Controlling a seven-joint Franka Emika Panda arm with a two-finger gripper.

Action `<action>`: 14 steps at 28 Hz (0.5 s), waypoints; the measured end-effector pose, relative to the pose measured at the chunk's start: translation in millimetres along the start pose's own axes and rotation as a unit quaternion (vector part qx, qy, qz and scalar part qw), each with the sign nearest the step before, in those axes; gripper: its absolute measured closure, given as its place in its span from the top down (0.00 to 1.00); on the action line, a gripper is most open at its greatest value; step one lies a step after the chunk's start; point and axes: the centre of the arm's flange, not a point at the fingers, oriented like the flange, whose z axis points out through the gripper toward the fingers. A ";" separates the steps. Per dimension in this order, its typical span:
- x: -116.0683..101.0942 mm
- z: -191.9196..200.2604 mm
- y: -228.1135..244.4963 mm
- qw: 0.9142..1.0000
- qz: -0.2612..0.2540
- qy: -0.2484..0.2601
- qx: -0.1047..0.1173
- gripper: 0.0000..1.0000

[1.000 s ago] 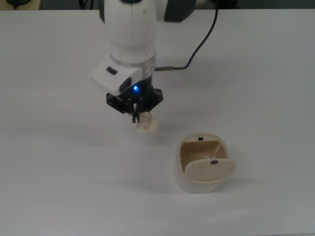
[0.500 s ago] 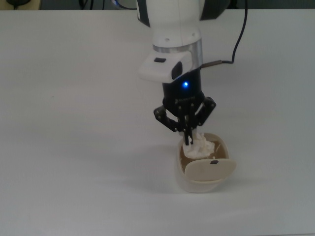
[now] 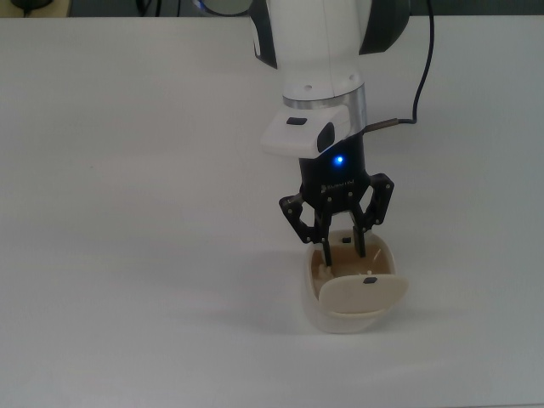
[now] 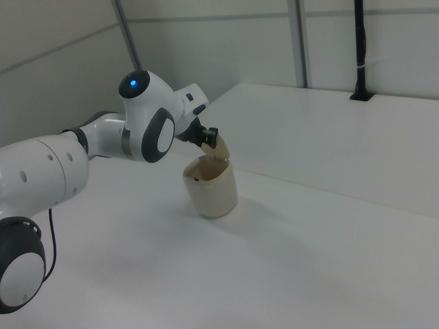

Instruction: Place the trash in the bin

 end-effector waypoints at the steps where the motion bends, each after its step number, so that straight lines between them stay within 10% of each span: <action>1: -0.4 0.1 0.9 1.000 0.001 -0.002 0.000 0.49; 14: -13.4 -66.1 50.9 0.985 0.030 -0.169 -0.030 1.00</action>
